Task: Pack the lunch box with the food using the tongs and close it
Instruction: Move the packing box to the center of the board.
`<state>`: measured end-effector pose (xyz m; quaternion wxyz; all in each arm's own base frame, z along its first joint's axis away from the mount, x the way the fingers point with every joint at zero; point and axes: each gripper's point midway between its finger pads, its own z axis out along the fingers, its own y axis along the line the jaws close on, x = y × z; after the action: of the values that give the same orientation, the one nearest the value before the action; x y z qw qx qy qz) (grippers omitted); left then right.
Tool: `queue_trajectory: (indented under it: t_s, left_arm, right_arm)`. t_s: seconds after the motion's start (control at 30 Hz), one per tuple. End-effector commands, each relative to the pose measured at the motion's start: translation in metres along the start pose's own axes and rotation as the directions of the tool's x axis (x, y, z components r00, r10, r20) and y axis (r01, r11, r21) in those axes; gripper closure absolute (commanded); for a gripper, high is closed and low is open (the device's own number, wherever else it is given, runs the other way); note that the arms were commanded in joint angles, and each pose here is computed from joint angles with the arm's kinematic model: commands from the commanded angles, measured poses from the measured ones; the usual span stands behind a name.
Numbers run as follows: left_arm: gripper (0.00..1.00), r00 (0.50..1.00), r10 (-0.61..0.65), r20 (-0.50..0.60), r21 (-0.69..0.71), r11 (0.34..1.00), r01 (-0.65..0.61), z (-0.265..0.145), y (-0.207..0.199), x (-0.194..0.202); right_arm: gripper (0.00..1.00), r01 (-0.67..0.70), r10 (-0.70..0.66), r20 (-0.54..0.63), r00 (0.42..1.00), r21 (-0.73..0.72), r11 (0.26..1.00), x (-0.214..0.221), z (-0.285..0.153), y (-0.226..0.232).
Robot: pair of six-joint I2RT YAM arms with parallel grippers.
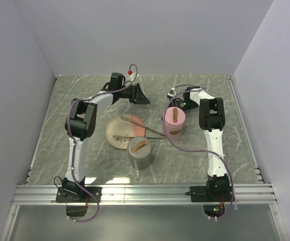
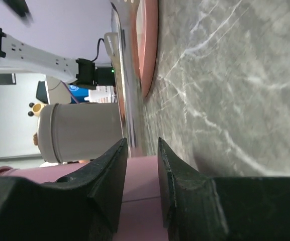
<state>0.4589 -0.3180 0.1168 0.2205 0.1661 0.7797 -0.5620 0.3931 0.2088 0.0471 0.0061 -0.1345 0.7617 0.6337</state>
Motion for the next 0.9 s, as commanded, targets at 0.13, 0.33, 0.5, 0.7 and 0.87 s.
queue_trajectory:
  t_s: [0.13,0.33,0.5,0.7,0.87]
  left_arm:
    - [0.60,0.975,0.160,-0.153,0.087,0.985,-0.148,0.026,-0.057,0.050]
    - [0.62,0.958,0.192,-0.212,0.130,0.977,-0.167,0.043,-0.072,0.071]
    - [0.65,0.947,0.203,-0.251,0.185,0.970,-0.159,0.053,-0.085,0.085]
    - [0.68,0.922,0.219,-0.318,0.239,0.960,-0.146,0.063,-0.098,0.115]
    - [0.68,0.899,0.263,-0.349,0.276,0.946,-0.169,0.076,-0.112,0.132]
  right_arm:
    - [0.60,0.014,-0.015,0.046,0.999,0.031,0.999,-0.007,-0.023,0.032]
    - [0.60,0.003,-0.010,0.075,0.997,0.094,0.996,-0.005,-0.032,0.032]
    - [0.60,-0.013,0.000,0.095,0.995,0.137,0.990,-0.002,-0.050,0.023]
    - [0.59,-0.060,0.013,0.206,0.978,0.224,0.973,-0.008,-0.103,0.013]
    - [0.58,-0.078,0.029,0.199,0.980,0.241,0.967,0.010,-0.122,0.009]
